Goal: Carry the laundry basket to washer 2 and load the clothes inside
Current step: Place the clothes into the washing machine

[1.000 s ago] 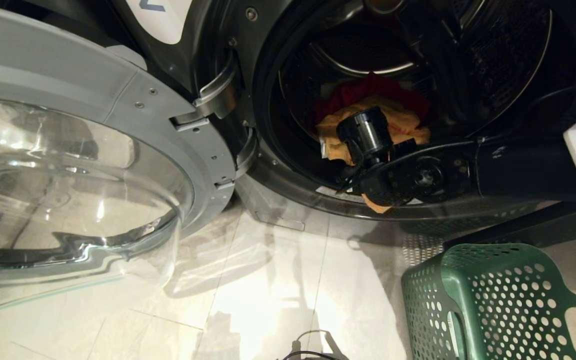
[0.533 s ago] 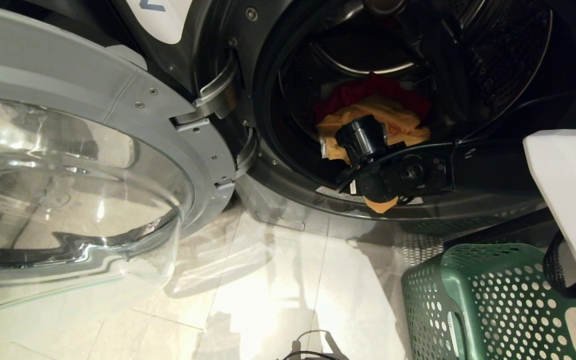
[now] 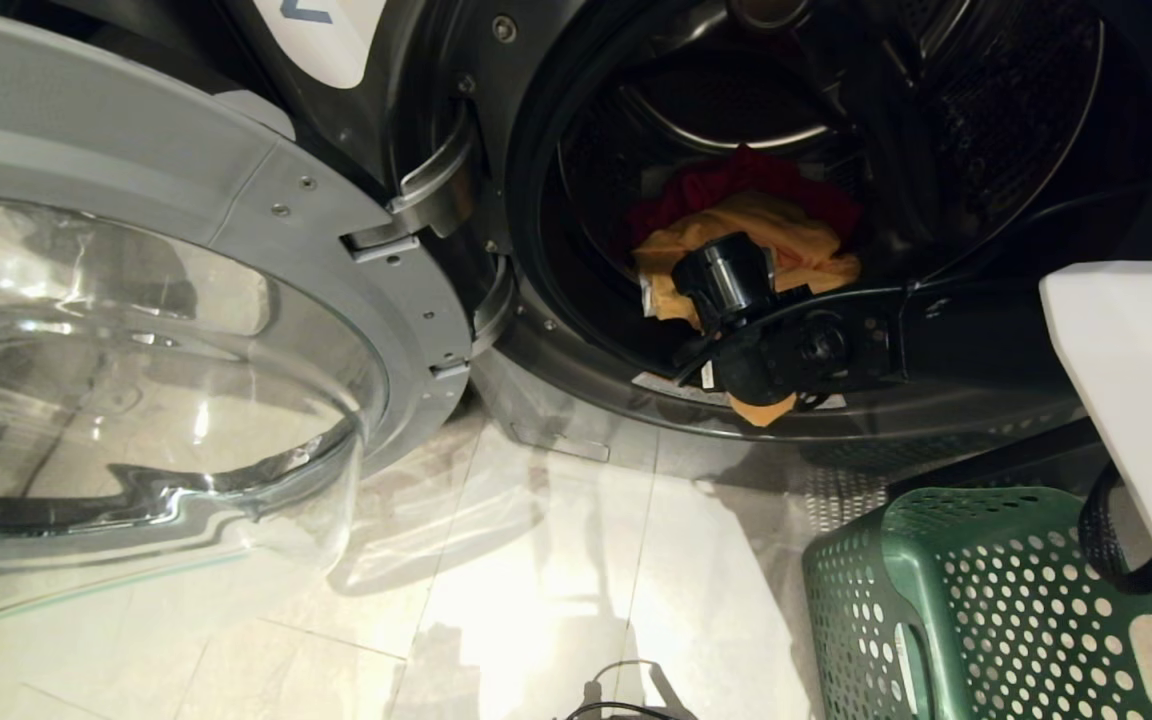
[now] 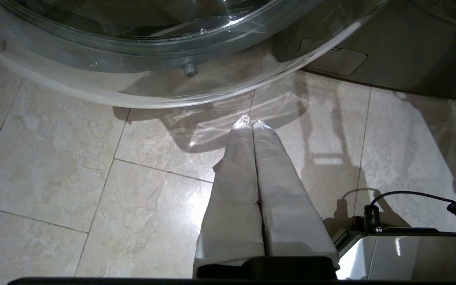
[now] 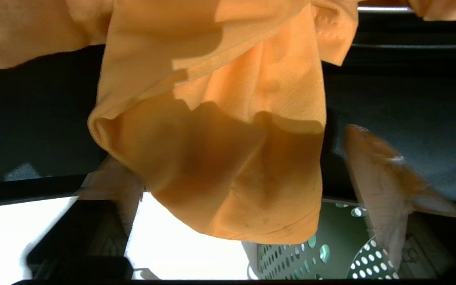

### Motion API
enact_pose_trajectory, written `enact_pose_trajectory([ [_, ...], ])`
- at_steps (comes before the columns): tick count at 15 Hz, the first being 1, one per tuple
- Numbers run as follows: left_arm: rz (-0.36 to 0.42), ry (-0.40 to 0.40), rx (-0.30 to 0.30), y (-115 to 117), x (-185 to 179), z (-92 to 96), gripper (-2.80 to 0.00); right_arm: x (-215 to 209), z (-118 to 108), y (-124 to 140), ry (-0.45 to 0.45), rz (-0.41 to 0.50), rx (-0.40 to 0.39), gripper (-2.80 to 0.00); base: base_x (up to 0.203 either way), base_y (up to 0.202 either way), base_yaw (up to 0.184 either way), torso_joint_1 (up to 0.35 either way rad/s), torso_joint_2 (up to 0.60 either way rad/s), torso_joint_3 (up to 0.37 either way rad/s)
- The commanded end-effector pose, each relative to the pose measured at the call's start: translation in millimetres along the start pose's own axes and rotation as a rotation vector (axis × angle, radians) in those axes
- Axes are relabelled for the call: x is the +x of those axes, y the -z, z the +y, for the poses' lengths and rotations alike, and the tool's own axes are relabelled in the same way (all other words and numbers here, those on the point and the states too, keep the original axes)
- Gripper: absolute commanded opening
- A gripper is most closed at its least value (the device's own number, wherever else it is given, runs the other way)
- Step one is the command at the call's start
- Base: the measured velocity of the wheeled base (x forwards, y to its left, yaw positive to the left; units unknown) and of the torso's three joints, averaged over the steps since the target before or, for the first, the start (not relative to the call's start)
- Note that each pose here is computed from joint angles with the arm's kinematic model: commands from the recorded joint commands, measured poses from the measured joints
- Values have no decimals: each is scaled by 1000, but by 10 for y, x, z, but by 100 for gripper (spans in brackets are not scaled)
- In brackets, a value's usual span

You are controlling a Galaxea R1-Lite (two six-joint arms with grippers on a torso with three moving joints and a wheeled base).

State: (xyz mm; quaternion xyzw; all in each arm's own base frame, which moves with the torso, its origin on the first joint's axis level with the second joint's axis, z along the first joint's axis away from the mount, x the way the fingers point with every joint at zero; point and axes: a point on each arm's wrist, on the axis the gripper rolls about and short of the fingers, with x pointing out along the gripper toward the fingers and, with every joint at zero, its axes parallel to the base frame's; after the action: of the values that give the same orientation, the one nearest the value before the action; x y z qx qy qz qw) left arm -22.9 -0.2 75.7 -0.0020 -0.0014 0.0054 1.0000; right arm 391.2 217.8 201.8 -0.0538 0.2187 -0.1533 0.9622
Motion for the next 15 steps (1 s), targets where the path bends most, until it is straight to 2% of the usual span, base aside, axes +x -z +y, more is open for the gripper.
enact_pose_trajectory([
  [1,0,-1,-1,-1,1,0,-280,-7,-5,0,5,1,-1,-280,0,0,0,0,0,0],
  [3,0,-1,-1,-1,1,0,-280,-11,-15,21,8,17,-9,-280,0,0,0,0,0,0],
  [8,1,-1,-1,0,1,0,-280,-28,-52,88,26,73,29,-280,0,0,0,0,0,0],
  [15,0,0,-1,-1,1,0,-280,-93,-92,-20,23,46,45,-280,0,0,0,0,0,0],
])
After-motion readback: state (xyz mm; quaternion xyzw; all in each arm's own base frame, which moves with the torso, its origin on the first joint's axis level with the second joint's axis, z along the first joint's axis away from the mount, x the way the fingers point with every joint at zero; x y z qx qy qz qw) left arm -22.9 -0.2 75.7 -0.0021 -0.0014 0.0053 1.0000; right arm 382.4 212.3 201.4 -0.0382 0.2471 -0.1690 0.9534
